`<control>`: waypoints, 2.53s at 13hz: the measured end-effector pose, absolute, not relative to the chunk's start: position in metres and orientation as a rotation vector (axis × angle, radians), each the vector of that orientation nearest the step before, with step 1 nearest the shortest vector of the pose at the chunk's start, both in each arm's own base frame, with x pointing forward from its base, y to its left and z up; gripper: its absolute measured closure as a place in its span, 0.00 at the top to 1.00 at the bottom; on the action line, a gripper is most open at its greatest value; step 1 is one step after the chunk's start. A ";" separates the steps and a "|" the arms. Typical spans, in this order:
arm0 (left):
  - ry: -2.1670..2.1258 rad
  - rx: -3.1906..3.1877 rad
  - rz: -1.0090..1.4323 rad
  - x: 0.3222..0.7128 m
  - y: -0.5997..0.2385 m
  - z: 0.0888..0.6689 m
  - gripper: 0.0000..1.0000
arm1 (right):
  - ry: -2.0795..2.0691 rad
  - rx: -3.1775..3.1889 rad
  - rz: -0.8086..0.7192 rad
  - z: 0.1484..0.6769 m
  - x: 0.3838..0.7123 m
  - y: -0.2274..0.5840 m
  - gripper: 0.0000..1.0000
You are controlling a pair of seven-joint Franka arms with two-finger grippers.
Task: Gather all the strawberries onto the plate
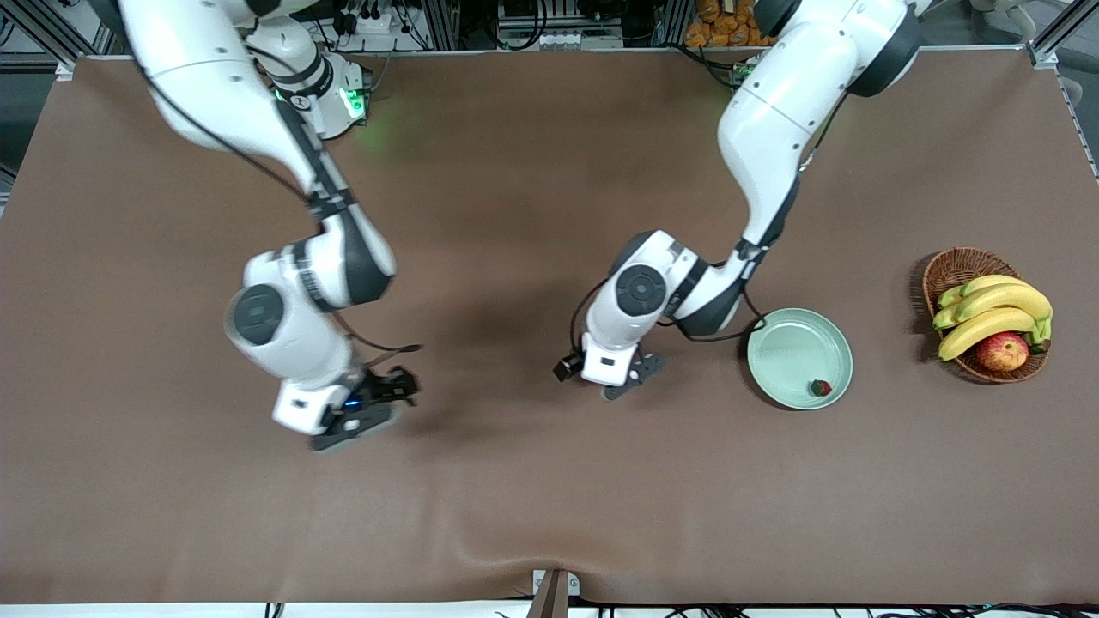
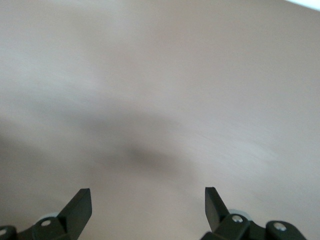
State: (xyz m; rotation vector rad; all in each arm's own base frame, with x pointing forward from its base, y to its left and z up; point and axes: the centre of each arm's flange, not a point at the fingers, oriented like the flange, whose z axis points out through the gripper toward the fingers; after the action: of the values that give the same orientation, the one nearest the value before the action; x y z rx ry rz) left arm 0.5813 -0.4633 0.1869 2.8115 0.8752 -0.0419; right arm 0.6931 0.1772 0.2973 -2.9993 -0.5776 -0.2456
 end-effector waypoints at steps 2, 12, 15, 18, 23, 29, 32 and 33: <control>0.887 2.801 -0.042 0.577 -0.473 0.182 0.76 | -0.527 -3.024 -0.173 0.282 0.686 0.116 1.00; 0.909 2.897 0.060 0.616 -0.425 0.201 0.32 | -0.357 -3.104 0.235 0.246 0.622 -0.056 1.00; 0.894 3.075 0.035 0.641 -0.360 0.234 0.32 | -0.411 -3.092 0.279 0.234 0.614 -0.069 1.00; 0.829 3.188 -0.043 0.659 -0.295 0.252 0.32 | -0.427 -3.083 0.318 0.218 0.610 -0.072 1.00; 0.791 3.248 -0.215 0.662 -0.196 0.231 0.32 | -0.437 -3.066 0.367 0.189 0.605 -0.068 1.00; 0.621 3.282 -0.347 0.661 -0.120 0.211 0.38 | -0.440 -3.063 0.374 0.169 0.604 -0.067 1.00; 0.611 3.273 -0.338 0.666 -0.097 0.219 0.72 | -0.439 -3.068 0.365 0.165 0.604 -0.069 0.85; 0.610 3.272 -0.311 0.667 -0.099 0.230 0.83 | -0.436 -3.074 0.359 0.166 0.605 -0.072 0.73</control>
State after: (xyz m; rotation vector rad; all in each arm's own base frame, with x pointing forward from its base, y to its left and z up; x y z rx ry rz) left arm 0.6673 -0.0988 0.2301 3.2723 0.6103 -0.3109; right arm 0.6054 -0.0718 0.1665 -3.0736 -0.4356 0.3594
